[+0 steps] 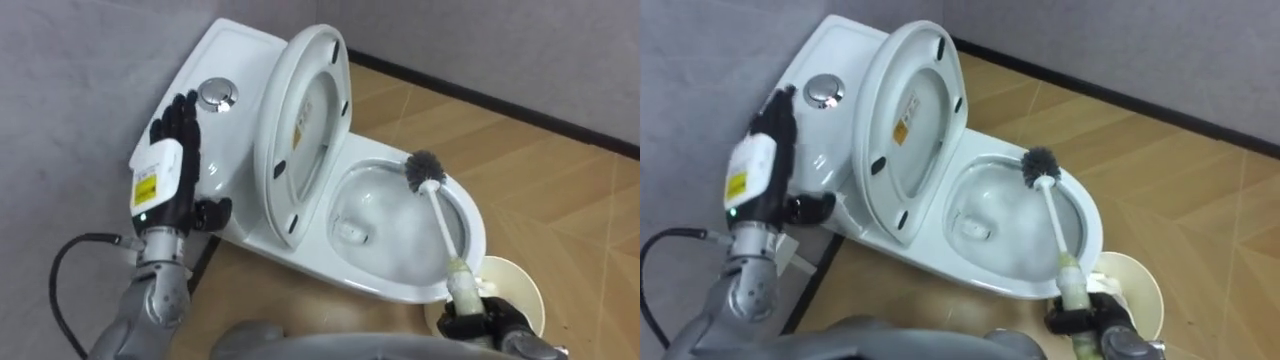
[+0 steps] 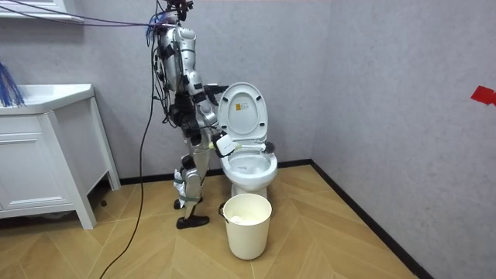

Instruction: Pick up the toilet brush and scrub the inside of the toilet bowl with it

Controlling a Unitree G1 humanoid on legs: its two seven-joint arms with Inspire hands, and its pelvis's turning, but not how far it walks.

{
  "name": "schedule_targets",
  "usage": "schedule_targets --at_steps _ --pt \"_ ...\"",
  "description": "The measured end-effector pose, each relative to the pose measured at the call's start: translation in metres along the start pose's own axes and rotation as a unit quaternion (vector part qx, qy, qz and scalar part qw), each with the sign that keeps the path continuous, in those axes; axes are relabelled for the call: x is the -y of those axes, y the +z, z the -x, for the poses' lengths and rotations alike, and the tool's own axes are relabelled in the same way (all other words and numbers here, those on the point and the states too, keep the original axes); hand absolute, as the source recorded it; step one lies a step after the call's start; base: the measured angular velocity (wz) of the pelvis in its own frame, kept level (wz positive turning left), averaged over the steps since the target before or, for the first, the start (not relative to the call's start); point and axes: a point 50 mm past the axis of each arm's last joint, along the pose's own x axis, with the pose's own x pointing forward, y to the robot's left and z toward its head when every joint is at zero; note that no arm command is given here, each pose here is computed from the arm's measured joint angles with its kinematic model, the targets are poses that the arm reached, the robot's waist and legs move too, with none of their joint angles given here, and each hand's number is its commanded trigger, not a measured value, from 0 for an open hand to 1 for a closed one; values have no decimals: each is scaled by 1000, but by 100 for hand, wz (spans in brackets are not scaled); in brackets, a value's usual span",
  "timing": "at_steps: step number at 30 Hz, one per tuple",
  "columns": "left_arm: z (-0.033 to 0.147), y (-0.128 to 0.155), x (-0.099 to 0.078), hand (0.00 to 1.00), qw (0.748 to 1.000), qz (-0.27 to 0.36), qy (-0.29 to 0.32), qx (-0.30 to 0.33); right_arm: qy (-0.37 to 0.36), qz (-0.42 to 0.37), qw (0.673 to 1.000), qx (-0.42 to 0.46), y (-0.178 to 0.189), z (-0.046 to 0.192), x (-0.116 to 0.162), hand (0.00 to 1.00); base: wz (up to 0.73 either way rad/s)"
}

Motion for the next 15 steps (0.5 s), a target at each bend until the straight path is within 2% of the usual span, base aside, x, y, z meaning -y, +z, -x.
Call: schedule_targets --at_steps 8,11,15 --pt "3 -12 6 0 998 -45 -53 -6 2 32 999 7 8 -1 8 100 0" --pt "4 -17 6 0 994 -73 -75 -10 1 43 999 -1 6 0 17 100 -2" --pt "5 -21 8 0 993 -80 -89 -24 -13 43 999 -14 4 1 31 100 -5"
